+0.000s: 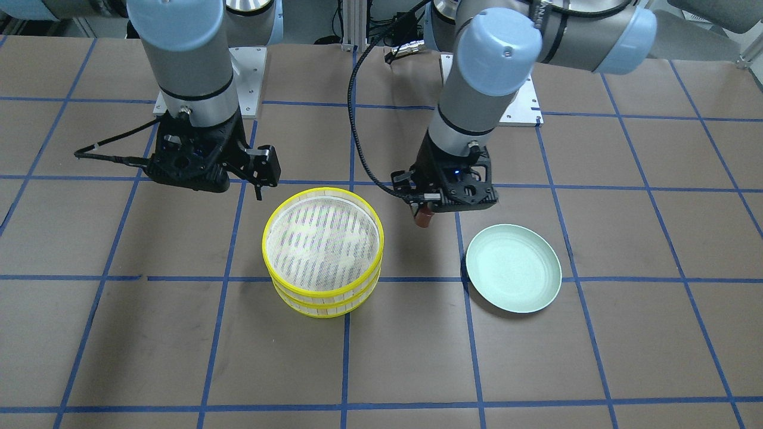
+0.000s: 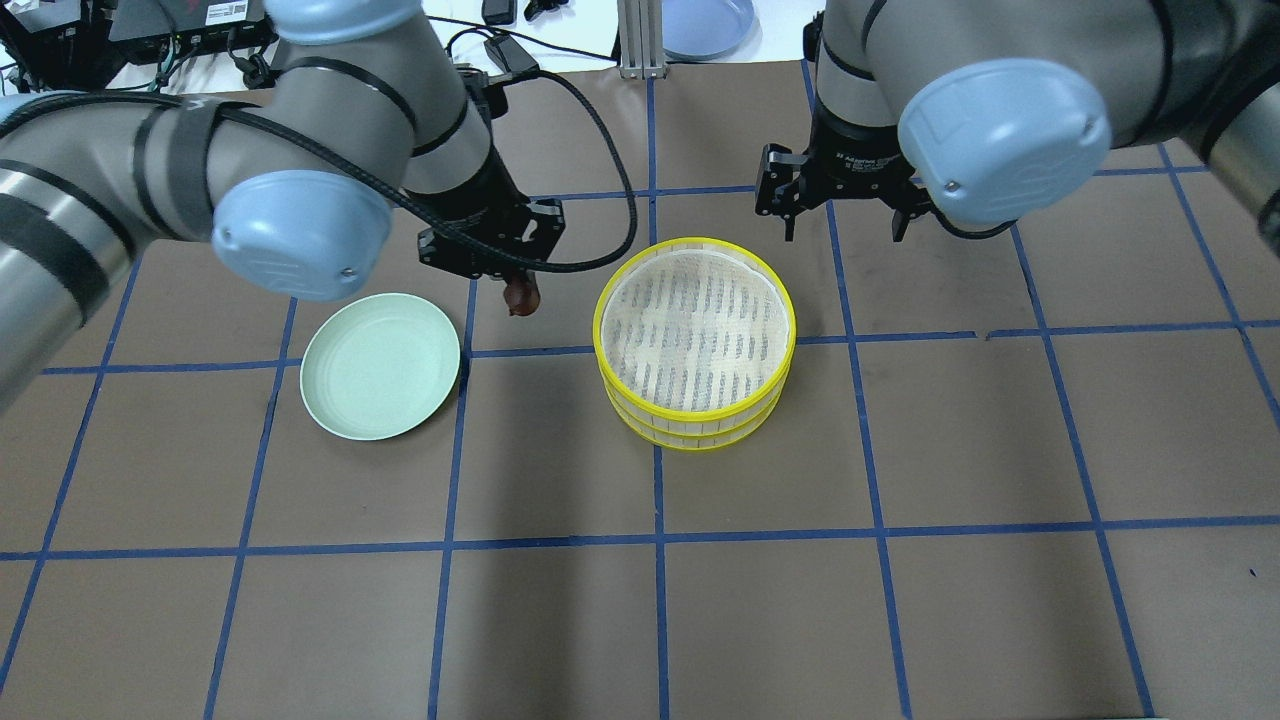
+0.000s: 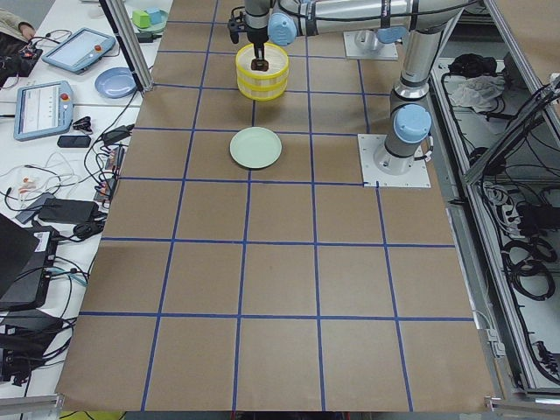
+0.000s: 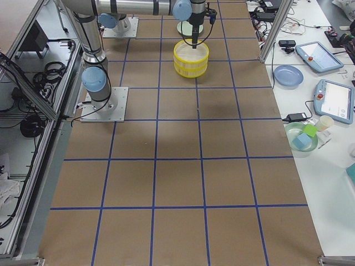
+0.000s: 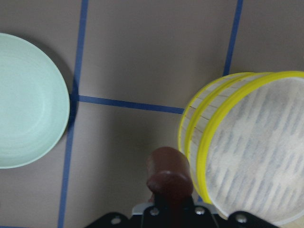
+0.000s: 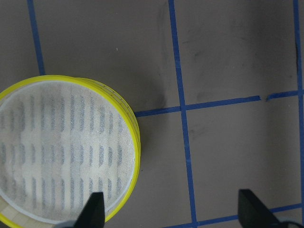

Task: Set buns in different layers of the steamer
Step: 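Carry the brown bun over the top steamer tier with the left gripper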

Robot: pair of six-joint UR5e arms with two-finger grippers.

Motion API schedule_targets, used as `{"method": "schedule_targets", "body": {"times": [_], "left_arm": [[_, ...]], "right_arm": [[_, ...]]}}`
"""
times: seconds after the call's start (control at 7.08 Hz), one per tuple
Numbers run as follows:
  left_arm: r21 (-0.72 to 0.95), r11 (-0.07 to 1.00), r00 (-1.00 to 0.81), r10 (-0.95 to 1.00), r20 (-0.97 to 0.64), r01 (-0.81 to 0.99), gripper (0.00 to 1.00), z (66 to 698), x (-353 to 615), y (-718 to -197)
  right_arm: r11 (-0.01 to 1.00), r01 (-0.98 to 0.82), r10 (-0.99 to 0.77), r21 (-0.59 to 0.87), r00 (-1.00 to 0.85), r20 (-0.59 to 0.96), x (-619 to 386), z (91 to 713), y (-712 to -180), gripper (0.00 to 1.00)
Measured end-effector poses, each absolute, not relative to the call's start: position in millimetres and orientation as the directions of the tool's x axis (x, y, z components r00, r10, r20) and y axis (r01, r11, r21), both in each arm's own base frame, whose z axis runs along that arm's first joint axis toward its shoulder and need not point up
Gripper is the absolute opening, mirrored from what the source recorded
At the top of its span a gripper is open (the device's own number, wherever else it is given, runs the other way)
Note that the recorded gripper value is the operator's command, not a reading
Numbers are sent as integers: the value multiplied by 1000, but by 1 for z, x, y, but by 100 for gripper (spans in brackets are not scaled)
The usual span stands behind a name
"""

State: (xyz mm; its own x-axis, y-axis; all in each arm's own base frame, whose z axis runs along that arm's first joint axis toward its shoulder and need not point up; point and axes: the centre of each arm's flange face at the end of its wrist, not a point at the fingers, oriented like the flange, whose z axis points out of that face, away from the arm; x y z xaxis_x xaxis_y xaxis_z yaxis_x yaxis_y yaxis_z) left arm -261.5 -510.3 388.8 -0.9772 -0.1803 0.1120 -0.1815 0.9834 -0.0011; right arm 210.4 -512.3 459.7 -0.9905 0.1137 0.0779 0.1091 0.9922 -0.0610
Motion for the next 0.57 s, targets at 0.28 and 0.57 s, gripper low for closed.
{"method": "schedule_targets", "body": {"times": [0.28, 0.57], "left_arm": [[10, 969, -963, -245, 115, -245, 0, 369, -308, -501], [10, 955, -947, -295, 128, -296, 11, 335, -343, -505]], "right_arm": [[990, 103, 110, -91, -992, 66, 206, 487, -509, 100], [989, 105, 111, -105, -992, 57, 179, 499, -519, 100]]}}
